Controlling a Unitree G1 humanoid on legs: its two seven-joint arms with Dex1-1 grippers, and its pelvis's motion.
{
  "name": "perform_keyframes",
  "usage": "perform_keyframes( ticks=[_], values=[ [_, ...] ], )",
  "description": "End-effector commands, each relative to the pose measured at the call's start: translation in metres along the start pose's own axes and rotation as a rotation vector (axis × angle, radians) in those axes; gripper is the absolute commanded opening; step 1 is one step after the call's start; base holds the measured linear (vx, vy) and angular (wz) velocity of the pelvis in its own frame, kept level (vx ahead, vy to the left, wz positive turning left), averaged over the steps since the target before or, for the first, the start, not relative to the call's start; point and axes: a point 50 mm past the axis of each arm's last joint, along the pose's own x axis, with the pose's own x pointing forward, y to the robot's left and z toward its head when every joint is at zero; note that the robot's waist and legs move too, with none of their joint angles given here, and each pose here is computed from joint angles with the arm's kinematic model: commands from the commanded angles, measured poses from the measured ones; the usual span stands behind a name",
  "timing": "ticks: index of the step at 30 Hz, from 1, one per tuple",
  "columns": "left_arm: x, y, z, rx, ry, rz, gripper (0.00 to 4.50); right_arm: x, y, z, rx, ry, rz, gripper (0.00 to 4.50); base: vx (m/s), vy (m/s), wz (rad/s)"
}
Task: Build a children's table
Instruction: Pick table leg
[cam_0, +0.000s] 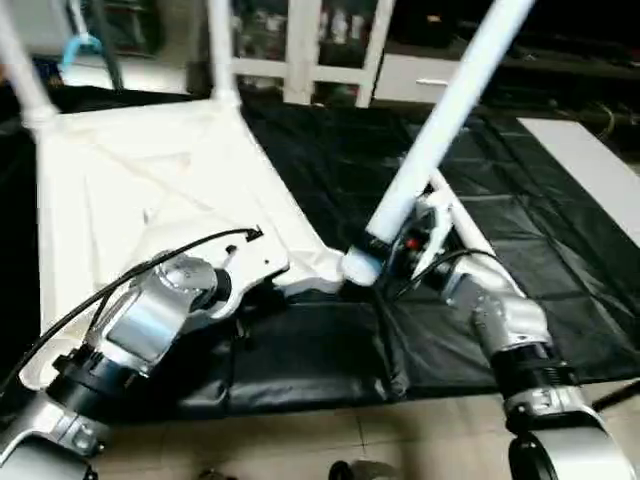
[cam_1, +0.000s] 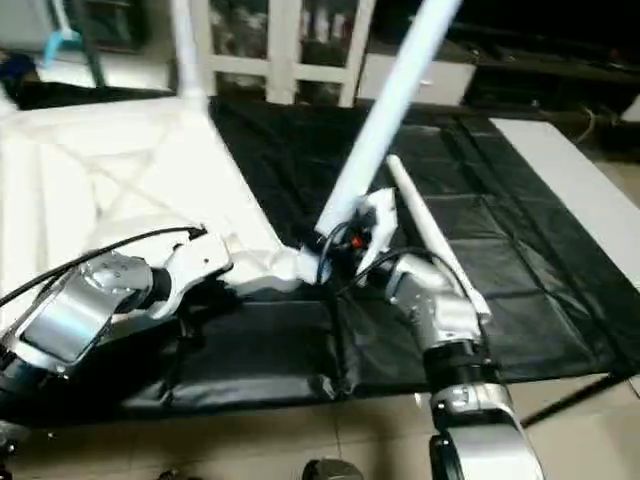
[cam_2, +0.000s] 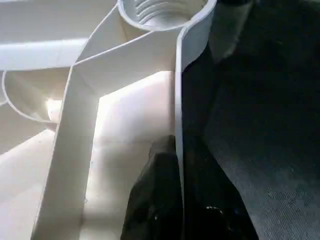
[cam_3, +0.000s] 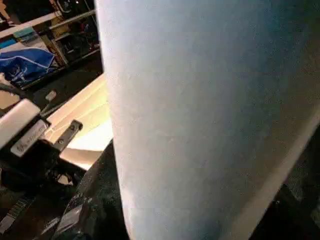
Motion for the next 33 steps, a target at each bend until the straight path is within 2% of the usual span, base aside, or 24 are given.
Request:
perform_keyframes(
  ticks=[1,4,5,8,12,18,27,33],
  values=[
    [0.002,-0.005,-0.013,-0.045,0.052,0.018,0.0,0.002,-0.003,0.016,-0.044,-0.046,-0.012,1.91,0.0,0.0,0.0],
    [0.003,-0.013,-0.008,0.001,0.008,-0.035,0.0,0.004,-0.004,0.018,-0.051,-0.056,-0.015,1.91,0.0,0.0,0.0],
    [0.004,-0.019,-0.005,0.042,-0.025,-0.095,0.0,0.004,-0.004,0.018,-0.044,-0.058,-0.001,1.91,0.0,0.0,0.0],
    [0.004,-0.026,0.0,0.048,-0.046,-0.131,0.0,0.006,-0.004,0.016,-0.02,-0.038,0.041,1.91,0.02,-0.007,0.02],
    [0.005,-0.03,0.003,0.064,-0.054,-0.14,0.0,0.006,-0.002,0.014,0.001,-0.028,0.065,1.91,0.067,-0.021,0.08],
    [0.008,-0.033,0.008,0.079,-0.084,-0.136,0.0,0.003,-0.002,0.001,0.049,0.045,0.108,1.91,0.011,-0.002,0.0],
    [0.004,-0.035,0.009,0.106,-0.124,-0.171,0.0,0.002,-0.011,0.001,0.015,0.07,0.063,1.91,0.0,0.0,0.0],
    [0.003,-0.038,0.011,0.123,-0.164,-0.214,0.0,-0.002,-0.018,-0.005,0.026,0.095,0.017,1.91,0.0,0.0,0.0]
  ],
)
